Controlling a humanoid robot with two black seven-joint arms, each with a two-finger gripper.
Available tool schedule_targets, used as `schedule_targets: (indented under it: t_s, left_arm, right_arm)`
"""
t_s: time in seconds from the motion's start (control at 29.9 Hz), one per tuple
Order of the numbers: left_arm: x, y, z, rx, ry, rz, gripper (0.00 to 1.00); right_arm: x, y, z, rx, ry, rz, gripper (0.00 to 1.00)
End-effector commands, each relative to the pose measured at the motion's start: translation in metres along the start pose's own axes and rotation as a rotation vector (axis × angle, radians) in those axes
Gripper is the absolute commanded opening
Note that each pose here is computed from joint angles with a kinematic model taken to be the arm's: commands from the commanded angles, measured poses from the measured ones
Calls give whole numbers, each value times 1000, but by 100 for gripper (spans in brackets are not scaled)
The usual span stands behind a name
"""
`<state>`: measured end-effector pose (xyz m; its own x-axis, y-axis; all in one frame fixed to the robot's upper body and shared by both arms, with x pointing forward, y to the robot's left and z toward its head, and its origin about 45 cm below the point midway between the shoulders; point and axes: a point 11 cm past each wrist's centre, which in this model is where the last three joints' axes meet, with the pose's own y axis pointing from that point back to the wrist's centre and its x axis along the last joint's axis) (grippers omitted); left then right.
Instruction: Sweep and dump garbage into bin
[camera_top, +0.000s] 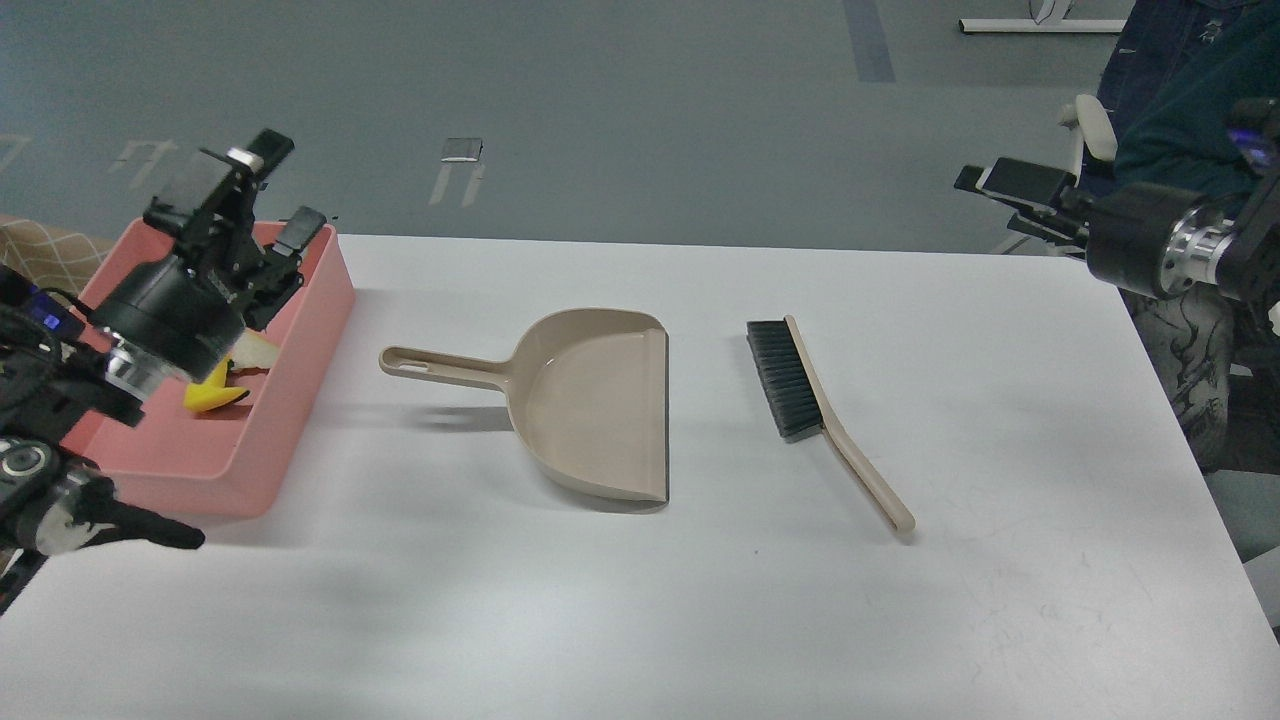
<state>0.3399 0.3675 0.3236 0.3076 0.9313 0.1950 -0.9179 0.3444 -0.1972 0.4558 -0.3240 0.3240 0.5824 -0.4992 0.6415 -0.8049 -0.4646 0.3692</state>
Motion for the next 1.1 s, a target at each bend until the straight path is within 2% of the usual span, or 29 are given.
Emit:
schedule_targets:
  t_s: [0.0, 0.17, 0.33, 0.47, 0.67, 0.8, 1.07]
  left_arm:
    - [24, -25, 18, -58, 1, 27, 98]
    - [48, -52, 27, -110, 70, 81, 98]
    - [54, -75, 9, -105, 175, 104, 98]
    - [39, -97, -24, -86, 302, 118, 98]
    - [11, -112, -52, -64, 414, 122, 98]
    - [-1, -116, -57, -69, 468, 121, 98]
    - [-1, -115, -62, -79, 542, 145, 98]
  right_arm:
    - [26, -18, -11, 15, -64, 65, 96]
    - [46, -28, -15, 66, -202, 148, 96]
    - [48, -40, -20, 150, -348, 200, 96]
    - [36, -56, -24, 253, -473, 221, 95]
    - [16, -75, -36, 365, -667, 208, 95]
    - [6, -86, -36, 381, -766, 221, 96]
    - [-5, -94, -32, 374, -828, 240, 96]
